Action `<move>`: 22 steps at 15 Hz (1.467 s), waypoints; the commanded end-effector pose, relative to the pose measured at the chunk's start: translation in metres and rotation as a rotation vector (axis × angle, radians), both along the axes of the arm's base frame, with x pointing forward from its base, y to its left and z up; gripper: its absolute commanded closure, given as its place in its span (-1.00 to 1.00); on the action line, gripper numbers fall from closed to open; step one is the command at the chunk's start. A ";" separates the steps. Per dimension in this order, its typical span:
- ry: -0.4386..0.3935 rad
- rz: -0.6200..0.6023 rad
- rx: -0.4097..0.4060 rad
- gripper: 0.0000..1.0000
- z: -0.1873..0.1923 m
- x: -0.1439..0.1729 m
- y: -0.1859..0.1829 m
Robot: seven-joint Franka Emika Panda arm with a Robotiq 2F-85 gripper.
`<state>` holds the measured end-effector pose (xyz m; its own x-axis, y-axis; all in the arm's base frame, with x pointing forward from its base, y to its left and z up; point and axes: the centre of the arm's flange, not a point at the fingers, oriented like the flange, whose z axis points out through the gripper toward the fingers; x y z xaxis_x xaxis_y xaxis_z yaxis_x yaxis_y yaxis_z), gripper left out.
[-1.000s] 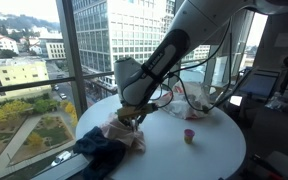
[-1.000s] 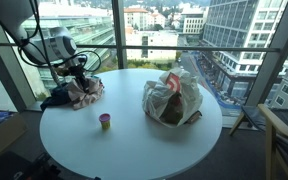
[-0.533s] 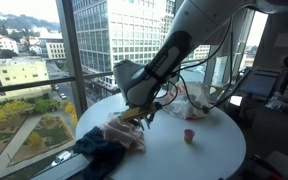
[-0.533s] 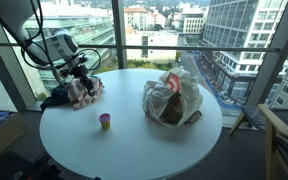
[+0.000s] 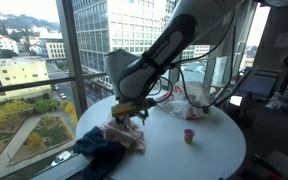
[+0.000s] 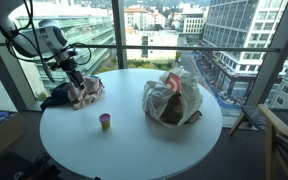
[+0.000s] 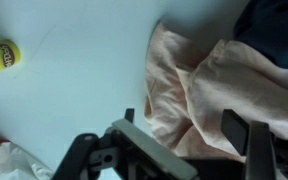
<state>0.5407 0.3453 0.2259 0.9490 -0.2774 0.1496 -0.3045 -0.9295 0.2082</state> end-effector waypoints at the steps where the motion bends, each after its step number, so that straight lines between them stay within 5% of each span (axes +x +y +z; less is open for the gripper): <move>1: 0.026 0.032 0.112 -1.00 0.008 0.002 -0.008; 14: 0.096 0.068 0.180 -1.00 -0.076 0.017 -0.042; 15: 0.102 0.065 0.180 -0.90 -0.079 0.018 -0.043; 16: 0.108 0.065 0.179 -0.56 -0.082 0.017 -0.046; 18: 0.117 0.054 0.188 -0.39 -0.083 0.019 -0.048; 22: 0.124 0.045 0.202 0.25 -0.082 0.020 -0.050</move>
